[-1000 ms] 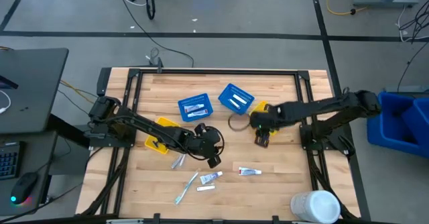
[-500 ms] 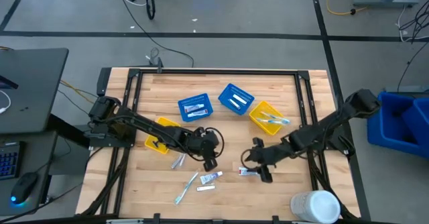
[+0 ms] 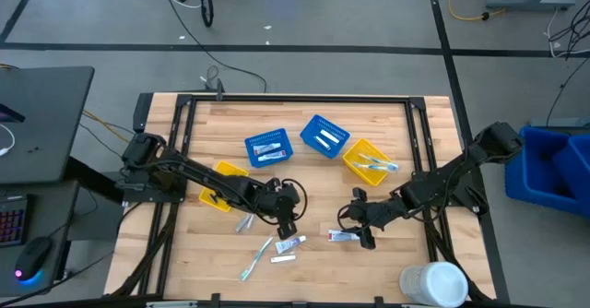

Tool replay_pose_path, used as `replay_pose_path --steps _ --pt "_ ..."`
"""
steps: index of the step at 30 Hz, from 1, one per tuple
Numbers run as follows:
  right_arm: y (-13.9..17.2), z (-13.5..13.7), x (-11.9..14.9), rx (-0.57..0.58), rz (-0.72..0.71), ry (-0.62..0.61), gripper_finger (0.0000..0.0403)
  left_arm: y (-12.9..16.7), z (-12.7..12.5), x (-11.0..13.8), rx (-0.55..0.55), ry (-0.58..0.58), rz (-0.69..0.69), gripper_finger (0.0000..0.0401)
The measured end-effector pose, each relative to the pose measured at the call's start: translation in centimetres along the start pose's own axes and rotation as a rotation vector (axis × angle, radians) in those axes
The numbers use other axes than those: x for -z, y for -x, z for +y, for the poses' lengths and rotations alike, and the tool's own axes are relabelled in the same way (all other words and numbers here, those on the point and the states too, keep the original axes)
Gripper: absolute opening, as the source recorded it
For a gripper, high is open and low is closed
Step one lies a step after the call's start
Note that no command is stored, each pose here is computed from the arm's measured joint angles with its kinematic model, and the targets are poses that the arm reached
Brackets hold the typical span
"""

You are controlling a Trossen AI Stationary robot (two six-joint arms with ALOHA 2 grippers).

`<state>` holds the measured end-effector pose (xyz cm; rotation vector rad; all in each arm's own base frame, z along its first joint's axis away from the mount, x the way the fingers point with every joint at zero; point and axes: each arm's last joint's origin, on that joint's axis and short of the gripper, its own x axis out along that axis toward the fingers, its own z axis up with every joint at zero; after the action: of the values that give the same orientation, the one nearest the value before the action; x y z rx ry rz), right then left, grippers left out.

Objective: Pick & Place Travel size toiletries
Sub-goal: Put the white toothpaste into the left blue bin

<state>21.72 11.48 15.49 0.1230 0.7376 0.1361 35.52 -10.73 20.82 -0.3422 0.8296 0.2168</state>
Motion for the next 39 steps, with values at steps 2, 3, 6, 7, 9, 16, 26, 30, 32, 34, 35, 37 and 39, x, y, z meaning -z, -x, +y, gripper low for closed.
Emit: replay_pose_path --steps 2,3,6,7,9,16,26,30,32,34,35,37,39 --pt "0.0 0.0 -0.1 -0.004 -0.011 0.009 0.0206 0.0 -0.1 0.1 0.003 -0.004 0.001 0.0144" --pt "0.0 0.1 -0.2 -0.008 -0.019 0.010 0.0204 0.1 -0.2 0.2 0.005 -0.006 0.002 0.0144" --pt "-0.1 0.2 -0.4 -0.017 -0.043 0.005 0.0201 0.2 -0.5 0.4 0.021 -0.045 0.011 0.0144" --pt "-0.2 0.2 -0.4 -0.019 -0.045 0.004 0.0201 0.2 -0.6 0.5 0.033 -0.065 0.019 0.0144" --pt "-0.5 0.3 -0.4 -0.022 -0.054 0.002 0.0204 0.2 -0.8 0.6 0.046 -0.090 0.029 0.0144" --pt "-1.0 0.1 -0.4 -0.012 -0.060 0.033 0.0233 1.2 0.0 1.1 -0.032 -0.111 0.092 0.0144" --pt "-1.2 -0.7 -0.8 0.048 -0.092 0.013 0.0246 6.5 2.0 0.5 -0.206 0.040 0.060 0.0144" --pt "-1.2 -0.7 -0.8 0.047 -0.094 0.015 0.0237 6.7 1.8 0.2 -0.166 0.033 0.039 0.0144" --pt "-1.2 -0.7 -0.8 0.047 -0.094 0.015 0.0231 6.1 1.4 0.1 -0.126 0.003 0.043 0.0144" --pt "-1.2 -0.7 -0.8 0.046 -0.093 0.015 0.0226 5.3 0.8 0.2 -0.075 -0.030 0.050 0.0144" --pt "-1.2 -0.7 -0.8 0.045 -0.094 0.015 0.0224 4.8 0.4 0.3 -0.052 -0.038 0.048 0.0144" --pt "-1.2 -0.7 -0.8 0.045 -0.092 0.015 0.0219 4.0 -0.4 0.3 0.004 -0.054 0.032 0.0144" --pt "-1.2 -0.7 -0.8 0.045 -0.092 0.015 0.0215 3.1 -1.0 0.7 0.046 -0.063 0.047 0.0144"
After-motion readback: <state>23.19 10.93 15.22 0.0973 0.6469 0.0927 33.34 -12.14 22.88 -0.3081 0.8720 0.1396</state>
